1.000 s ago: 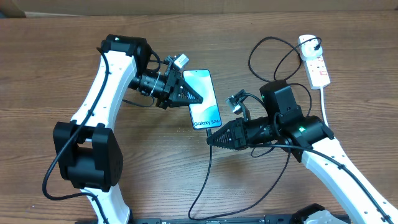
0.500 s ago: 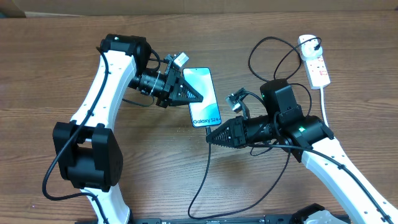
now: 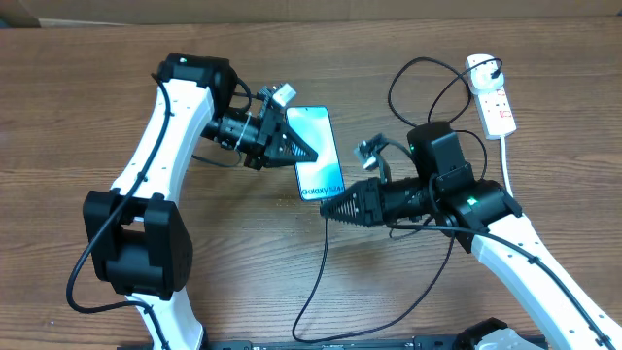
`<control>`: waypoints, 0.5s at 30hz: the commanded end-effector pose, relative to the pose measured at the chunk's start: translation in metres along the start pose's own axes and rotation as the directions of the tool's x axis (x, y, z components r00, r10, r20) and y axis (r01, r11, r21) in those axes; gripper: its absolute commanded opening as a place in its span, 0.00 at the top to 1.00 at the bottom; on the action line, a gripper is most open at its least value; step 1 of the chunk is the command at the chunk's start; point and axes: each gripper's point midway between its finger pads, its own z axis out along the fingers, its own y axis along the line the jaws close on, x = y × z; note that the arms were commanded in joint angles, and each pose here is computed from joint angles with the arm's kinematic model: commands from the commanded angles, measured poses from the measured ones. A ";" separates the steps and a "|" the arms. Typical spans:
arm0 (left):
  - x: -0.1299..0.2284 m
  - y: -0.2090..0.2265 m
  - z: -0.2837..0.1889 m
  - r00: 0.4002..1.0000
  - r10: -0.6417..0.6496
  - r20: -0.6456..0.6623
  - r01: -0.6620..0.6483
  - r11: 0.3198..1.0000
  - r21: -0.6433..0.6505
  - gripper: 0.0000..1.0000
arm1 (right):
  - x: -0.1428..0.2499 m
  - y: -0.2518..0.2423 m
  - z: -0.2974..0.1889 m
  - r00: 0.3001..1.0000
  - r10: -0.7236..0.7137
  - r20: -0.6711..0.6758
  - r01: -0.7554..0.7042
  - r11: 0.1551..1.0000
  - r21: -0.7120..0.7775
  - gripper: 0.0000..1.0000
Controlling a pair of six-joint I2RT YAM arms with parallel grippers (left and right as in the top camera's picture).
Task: Plug charger to phone and switch on socket
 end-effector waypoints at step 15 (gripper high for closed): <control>-0.031 0.002 -0.005 0.996 0.015 0.090 -0.015 1.000 0.004 0.96 | -0.008 -0.009 -0.005 0.999 0.025 0.044 -0.028 0.996 0.080 0.04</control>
